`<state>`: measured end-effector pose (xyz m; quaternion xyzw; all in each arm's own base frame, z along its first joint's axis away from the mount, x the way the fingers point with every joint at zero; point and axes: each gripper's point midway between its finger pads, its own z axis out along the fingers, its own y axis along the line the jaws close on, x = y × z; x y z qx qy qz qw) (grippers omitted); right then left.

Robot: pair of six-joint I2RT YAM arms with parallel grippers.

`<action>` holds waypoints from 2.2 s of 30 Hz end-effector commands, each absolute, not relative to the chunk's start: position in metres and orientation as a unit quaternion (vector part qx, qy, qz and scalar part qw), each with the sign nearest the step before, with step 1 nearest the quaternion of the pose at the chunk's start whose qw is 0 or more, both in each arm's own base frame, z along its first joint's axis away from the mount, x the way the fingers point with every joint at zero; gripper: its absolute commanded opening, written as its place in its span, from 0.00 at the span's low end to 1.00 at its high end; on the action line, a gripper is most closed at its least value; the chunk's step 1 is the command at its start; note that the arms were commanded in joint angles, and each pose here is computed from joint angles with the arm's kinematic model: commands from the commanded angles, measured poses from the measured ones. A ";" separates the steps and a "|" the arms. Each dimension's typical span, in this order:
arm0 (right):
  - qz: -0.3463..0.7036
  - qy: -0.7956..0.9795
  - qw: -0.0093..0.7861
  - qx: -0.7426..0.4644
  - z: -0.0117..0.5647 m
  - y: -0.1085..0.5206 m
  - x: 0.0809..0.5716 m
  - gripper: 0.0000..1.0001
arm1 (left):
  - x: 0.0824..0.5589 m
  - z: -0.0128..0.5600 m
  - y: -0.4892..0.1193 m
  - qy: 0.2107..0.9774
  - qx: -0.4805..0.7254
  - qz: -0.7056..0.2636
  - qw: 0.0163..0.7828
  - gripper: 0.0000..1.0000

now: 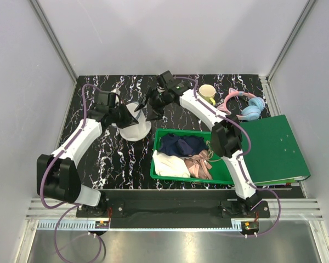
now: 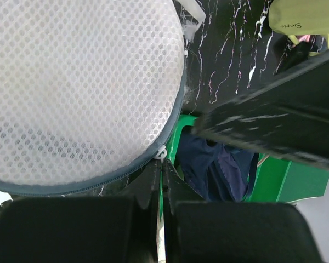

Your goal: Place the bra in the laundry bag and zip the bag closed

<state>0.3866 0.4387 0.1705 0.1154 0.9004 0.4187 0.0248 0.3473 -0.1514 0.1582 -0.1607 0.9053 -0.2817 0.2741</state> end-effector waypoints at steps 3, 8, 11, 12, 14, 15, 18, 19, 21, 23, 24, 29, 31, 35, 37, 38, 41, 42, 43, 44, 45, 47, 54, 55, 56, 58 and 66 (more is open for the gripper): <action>0.456 0.880 0.003 0.134 0.180 0.461 0.391 0.59 | 0.353 0.181 -0.163 0.891 -0.136 -0.312 0.300 0.00; 0.460 0.877 0.005 0.140 0.164 0.459 0.411 0.07 | 0.351 0.169 -0.150 0.902 -0.142 -0.274 0.302 0.00; 0.463 0.877 0.022 0.128 0.154 0.441 0.434 0.00 | 0.337 0.145 -0.103 0.919 -0.204 -0.190 0.279 0.00; 0.466 0.875 0.026 0.125 0.153 0.434 0.441 0.00 | 0.328 0.136 -0.085 0.922 -0.227 -0.161 0.268 0.00; 0.485 0.869 0.036 0.095 0.156 0.426 0.454 0.00 | 0.316 0.121 -0.053 0.919 -0.265 -0.138 0.256 0.00; 0.491 0.867 0.032 0.085 0.157 0.425 0.454 0.00 | 0.313 0.121 -0.049 0.919 -0.265 -0.141 0.256 0.00; 0.514 0.855 0.023 0.056 0.163 0.428 0.455 0.00 | 0.315 0.128 -0.060 0.922 -0.233 -0.176 0.255 0.00; 0.518 0.853 0.030 0.048 0.170 0.429 0.456 0.00 | 0.319 0.134 -0.069 0.919 -0.224 -0.198 0.258 0.00; 0.497 0.865 0.031 0.060 0.165 0.424 0.454 0.14 | 0.330 0.153 -0.099 0.906 -0.193 -0.256 0.275 0.00; 0.444 0.890 0.078 0.068 0.167 0.409 0.460 0.50 | 0.335 0.162 -0.122 0.897 -0.189 -0.290 0.274 0.00; 0.407 0.907 0.067 0.084 0.161 0.396 0.451 0.63 | 0.342 0.169 -0.129 0.891 -0.186 -0.304 0.282 0.00; 0.366 0.921 0.096 0.092 0.187 0.371 0.426 0.94 | 0.359 0.179 -0.162 0.880 -0.184 -0.342 0.272 0.00; 0.376 0.917 0.086 0.106 0.191 0.372 0.414 0.98 | 0.366 0.186 -0.169 0.876 -0.178 -0.353 0.278 0.00; 0.428 0.892 0.077 0.124 0.195 0.391 0.413 0.98 | 0.363 0.186 -0.175 0.881 -0.174 -0.346 0.271 0.00; 0.434 0.889 0.079 0.120 0.198 0.396 0.416 0.98 | 0.362 0.185 -0.156 0.888 -0.182 -0.301 0.294 0.00; 0.437 0.888 0.077 0.120 0.199 0.398 0.417 0.98 | 0.358 0.182 -0.148 0.895 -0.183 -0.283 0.292 0.02; 0.452 0.882 0.072 0.111 0.206 0.408 0.418 0.98 | 0.354 0.170 -0.114 0.911 -0.172 -0.225 0.299 0.42; 0.457 0.880 0.077 0.106 0.211 0.410 0.419 0.98 | 0.355 0.160 -0.103 0.921 -0.162 -0.203 0.292 0.53; 0.460 0.879 0.072 0.101 0.209 0.413 0.418 0.98 | 0.356 0.154 -0.085 0.924 -0.176 -0.189 0.283 0.57; 0.463 0.879 0.068 0.094 0.210 0.418 0.414 0.98 | 0.353 0.147 -0.076 0.929 -0.181 -0.179 0.269 0.61; 0.467 0.877 0.064 0.090 0.211 0.421 0.412 0.98 | 0.354 0.144 -0.069 0.931 -0.175 -0.177 0.267 0.67; 0.470 0.877 0.045 0.090 0.205 0.427 0.407 0.98 | 0.363 0.142 -0.056 0.929 -0.178 -0.179 0.270 0.75; 0.463 0.880 0.024 0.102 0.188 0.445 0.399 0.98 | 0.407 0.154 -0.047 0.920 -0.116 -0.197 0.318 0.81; 0.460 0.882 0.024 0.103 0.185 0.445 0.399 0.97 | 0.413 0.157 -0.039 0.915 -0.119 -0.204 0.327 0.79; 0.460 0.882 0.025 0.102 0.185 0.445 0.399 0.97 | 0.424 0.159 -0.036 0.908 -0.119 -0.215 0.338 0.79; 0.458 0.883 0.026 0.100 0.181 0.445 0.398 0.98 | 0.435 0.164 -0.034 0.894 -0.126 -0.263 0.341 0.82; 0.454 0.885 0.017 0.104 0.167 0.446 0.395 0.97 | 0.471 0.134 -0.049 0.889 -0.142 -0.327 0.287 0.78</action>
